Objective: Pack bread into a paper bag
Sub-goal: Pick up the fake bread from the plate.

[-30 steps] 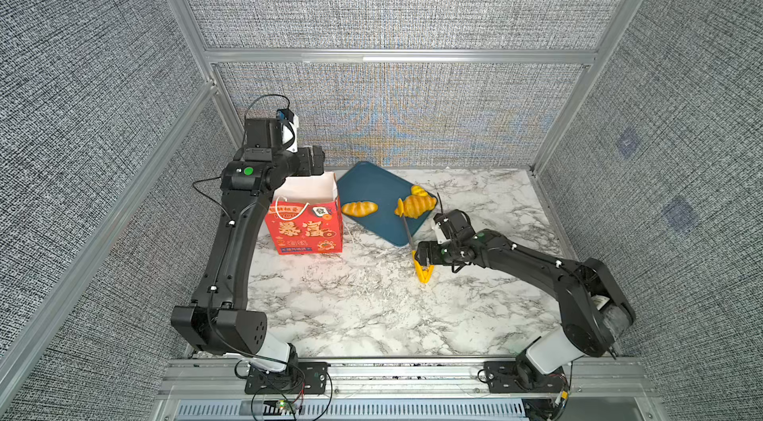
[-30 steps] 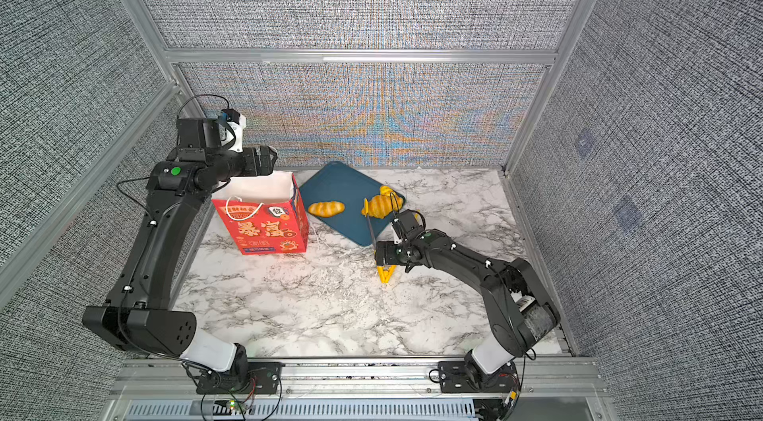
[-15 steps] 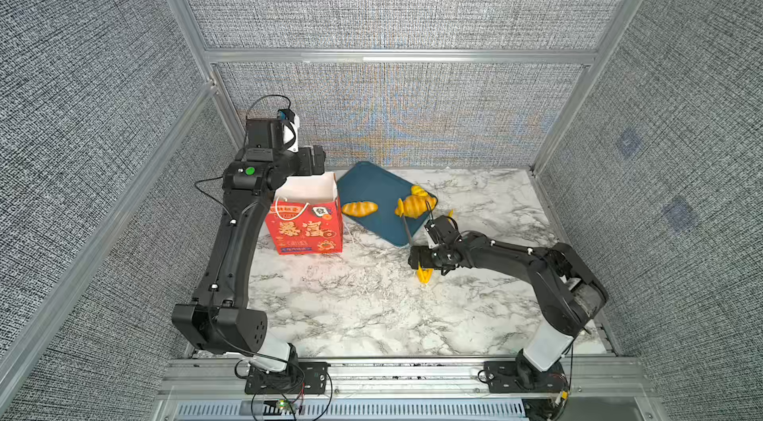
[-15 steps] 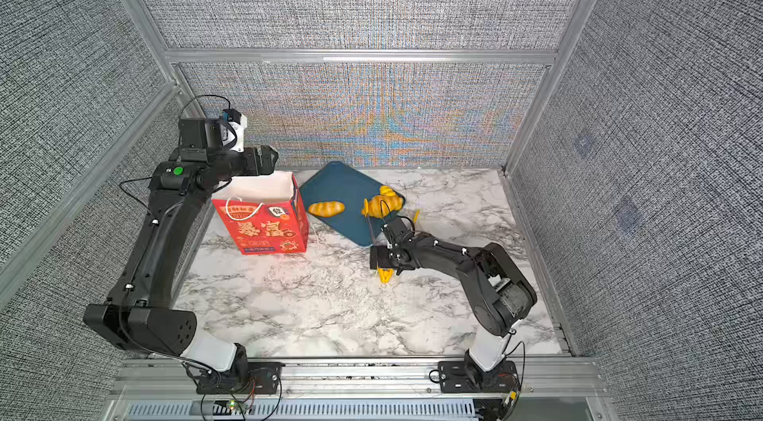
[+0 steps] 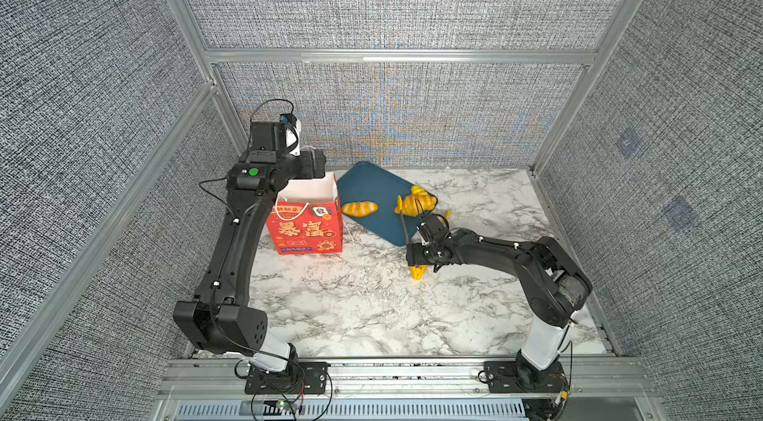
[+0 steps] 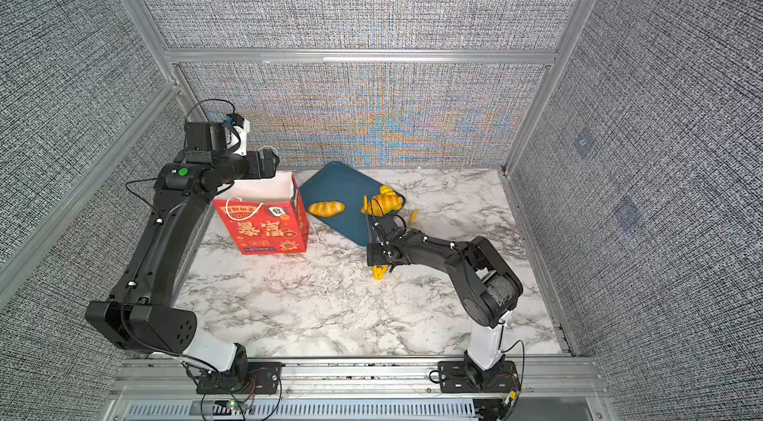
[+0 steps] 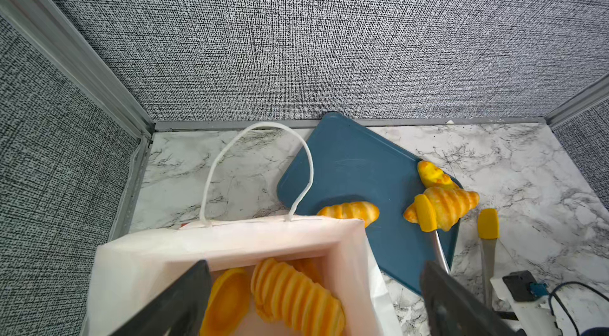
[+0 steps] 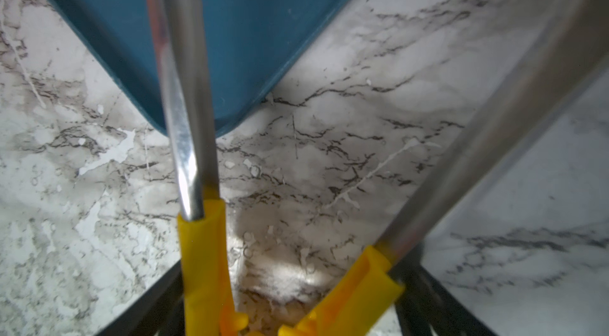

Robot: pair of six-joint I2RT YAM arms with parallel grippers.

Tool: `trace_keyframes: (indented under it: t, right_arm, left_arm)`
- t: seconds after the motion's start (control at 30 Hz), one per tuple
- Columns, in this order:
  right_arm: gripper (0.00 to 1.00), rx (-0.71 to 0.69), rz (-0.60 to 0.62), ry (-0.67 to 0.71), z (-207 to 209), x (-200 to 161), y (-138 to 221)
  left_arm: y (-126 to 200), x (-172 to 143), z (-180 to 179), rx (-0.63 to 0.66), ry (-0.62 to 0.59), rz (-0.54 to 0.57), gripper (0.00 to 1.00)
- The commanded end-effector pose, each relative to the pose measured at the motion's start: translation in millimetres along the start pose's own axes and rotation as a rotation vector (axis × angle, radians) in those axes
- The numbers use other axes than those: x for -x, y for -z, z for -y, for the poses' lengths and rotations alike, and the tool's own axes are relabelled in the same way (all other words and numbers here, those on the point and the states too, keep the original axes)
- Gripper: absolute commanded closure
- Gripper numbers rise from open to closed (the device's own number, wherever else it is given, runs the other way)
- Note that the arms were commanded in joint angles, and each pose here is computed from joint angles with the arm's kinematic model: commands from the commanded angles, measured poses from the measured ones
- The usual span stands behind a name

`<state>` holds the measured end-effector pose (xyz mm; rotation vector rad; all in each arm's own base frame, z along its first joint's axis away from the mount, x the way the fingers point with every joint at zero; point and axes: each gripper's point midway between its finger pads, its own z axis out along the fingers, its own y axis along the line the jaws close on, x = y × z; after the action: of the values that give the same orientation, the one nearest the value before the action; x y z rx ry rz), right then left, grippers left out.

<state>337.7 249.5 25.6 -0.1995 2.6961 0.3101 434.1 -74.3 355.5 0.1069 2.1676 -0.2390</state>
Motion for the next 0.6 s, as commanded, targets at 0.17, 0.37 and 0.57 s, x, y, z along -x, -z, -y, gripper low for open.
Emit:
trace_keyframes:
  t: [0.17,0.37,0.57]
  right_arm:
    - [0.43,-0.033,-0.052,0.053,-3,-23,1]
    - [0.58,-0.034,-0.015,0.082,-10,-12,17]
    - [0.62,-0.065,0.026,0.108,-9,4,31]
  left_arm:
    - [-2,4,2,-0.003,0.005,0.029,0.00]
    - [1,7,4,-0.005,0.000,0.040,0.00]
    - [3,9,7,-0.013,-0.003,0.046,0.00]
